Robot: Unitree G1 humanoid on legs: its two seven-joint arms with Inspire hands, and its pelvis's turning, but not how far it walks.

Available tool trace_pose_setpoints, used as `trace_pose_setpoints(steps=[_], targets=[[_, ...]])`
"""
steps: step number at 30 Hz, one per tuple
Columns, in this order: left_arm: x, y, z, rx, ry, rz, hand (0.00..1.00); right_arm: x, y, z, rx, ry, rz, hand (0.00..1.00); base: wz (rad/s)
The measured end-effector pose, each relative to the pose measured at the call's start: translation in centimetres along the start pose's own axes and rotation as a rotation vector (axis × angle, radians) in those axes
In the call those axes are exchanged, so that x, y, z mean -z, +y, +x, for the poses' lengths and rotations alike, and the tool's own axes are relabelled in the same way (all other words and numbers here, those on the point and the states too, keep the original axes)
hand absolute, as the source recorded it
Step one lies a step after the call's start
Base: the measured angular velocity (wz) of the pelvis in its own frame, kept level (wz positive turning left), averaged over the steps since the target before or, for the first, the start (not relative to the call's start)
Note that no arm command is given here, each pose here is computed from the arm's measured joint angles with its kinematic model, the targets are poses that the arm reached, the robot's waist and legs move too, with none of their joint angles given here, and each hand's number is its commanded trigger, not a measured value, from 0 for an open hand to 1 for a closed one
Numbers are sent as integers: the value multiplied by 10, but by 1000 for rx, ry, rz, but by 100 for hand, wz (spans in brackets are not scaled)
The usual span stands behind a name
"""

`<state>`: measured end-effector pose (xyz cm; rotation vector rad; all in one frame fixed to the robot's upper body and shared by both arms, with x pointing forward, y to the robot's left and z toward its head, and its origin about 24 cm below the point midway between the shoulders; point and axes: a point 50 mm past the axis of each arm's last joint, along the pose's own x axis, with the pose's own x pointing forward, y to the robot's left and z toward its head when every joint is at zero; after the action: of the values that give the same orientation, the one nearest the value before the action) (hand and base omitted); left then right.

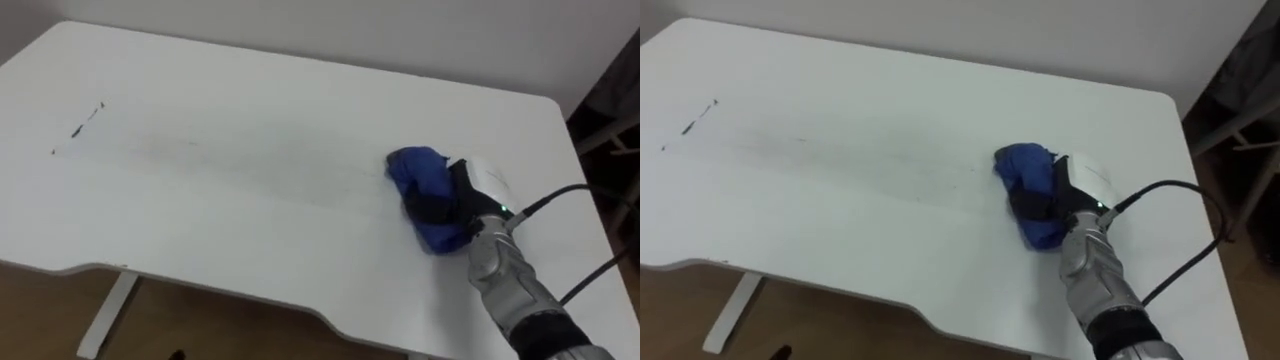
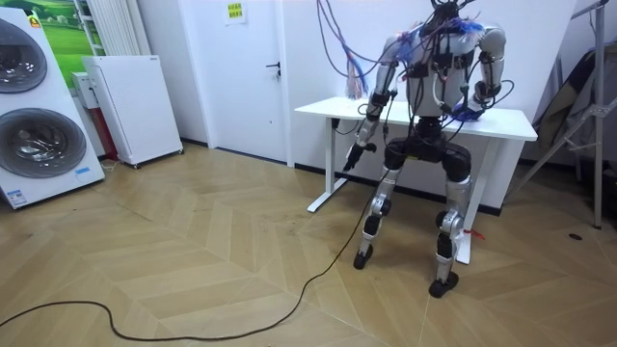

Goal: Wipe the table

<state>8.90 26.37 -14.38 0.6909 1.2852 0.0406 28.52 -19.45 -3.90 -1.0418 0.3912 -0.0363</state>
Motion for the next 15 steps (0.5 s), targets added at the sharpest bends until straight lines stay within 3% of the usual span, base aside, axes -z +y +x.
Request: trace_pose_setpoints(steps=[1,2,4,15], targets=[[-4,2,0,-7,-17,-3,0,0,1,-1,1,1,-13,100,0],[-6,3,0,-10,-24,-5,0,0,1,-1,3,-1,-22,64,8],[-10,4,0,-15,-38,-4,0,1,2,-2,5,-1,-31,0,10],[-5,5,0,-18,-29,-6,0,10,8,-14,9,13,-62,0,8]])
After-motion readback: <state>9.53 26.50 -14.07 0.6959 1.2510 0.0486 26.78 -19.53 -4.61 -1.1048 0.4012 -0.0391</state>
